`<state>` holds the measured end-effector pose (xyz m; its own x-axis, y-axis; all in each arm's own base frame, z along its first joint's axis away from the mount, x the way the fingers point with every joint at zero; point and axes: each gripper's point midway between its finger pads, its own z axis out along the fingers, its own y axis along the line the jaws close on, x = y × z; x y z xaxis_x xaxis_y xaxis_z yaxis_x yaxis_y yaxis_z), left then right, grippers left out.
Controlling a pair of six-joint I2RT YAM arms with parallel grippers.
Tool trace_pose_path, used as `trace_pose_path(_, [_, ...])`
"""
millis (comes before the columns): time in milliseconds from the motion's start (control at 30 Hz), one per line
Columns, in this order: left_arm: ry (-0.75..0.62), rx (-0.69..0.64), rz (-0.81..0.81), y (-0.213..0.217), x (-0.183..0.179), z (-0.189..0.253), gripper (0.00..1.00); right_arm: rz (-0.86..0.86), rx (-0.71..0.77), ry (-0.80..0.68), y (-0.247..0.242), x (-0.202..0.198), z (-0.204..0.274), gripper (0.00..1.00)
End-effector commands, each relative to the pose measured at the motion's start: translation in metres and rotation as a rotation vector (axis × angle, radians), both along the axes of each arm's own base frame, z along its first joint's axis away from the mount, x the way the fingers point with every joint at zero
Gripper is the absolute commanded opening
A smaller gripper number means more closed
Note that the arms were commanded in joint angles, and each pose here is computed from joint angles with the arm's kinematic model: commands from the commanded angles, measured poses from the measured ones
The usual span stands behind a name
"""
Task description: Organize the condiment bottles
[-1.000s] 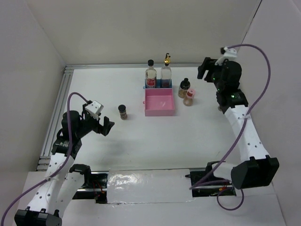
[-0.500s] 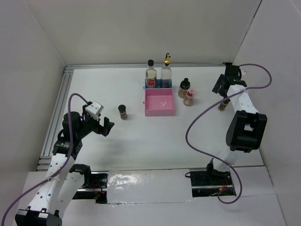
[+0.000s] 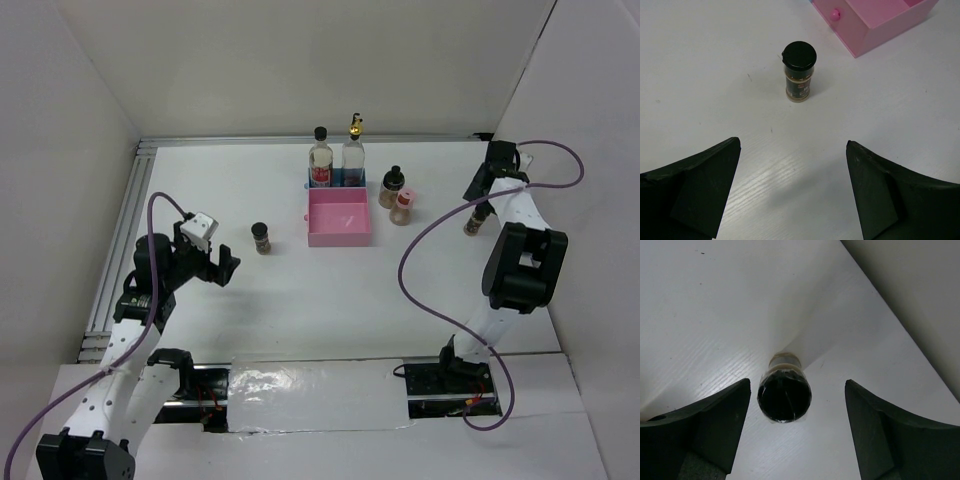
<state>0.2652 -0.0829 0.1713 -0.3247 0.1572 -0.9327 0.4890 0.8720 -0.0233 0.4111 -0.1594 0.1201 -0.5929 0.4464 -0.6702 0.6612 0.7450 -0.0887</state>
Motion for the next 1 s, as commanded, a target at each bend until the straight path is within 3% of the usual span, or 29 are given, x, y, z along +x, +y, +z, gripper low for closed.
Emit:
trace_pose_path(0, [-0.073, 0.003, -0.008, 0.0, 0.009, 0.019, 0.99, 0.017, 0.014, -0.057, -0.004, 0.018, -0.001, 0.81])
trace_pose_path(300, [-0.072, 0.021, -0.002, 0.003, 0.01, 0.018, 0.99, 0.082, 0.079, -0.063, 0.015, 0.03, -0.022, 0.79])
trace_pose_path(400, [-0.076, 0.025, -0.009, 0.002, 0.01, 0.018, 0.99, 0.076, 0.077, -0.062, 0.017, 0.031, -0.025, 0.59])
trace_pose_path(433, [-0.078, 0.026, -0.008, 0.003, 0.01, 0.019, 0.99, 0.069, 0.068, -0.071, 0.015, 0.032, -0.023, 0.44])
trace_pose_path(500, [-0.077, 0.028, -0.015, 0.002, 0.01, 0.019, 0.99, 0.078, 0.051, -0.08, 0.017, 0.032, -0.019, 0.35])
trace_pose_path(600, [-0.077, 0.03, -0.026, 0.001, 0.009, 0.018, 0.99, 0.107, -0.011, -0.064, 0.02, 0.031, -0.008, 0.1])
trace_pose_path(700, [-0.081, 0.03, -0.042, -0.001, 0.006, 0.018, 0.99, 0.111, -0.086, -0.047, 0.025, 0.024, 0.009, 0.0])
trace_pose_path(967, [-0.127, 0.064, -0.171, -0.014, -0.005, 0.009, 0.99, 0.17, -0.249, -0.27, 0.055, 0.01, 0.133, 0.0])
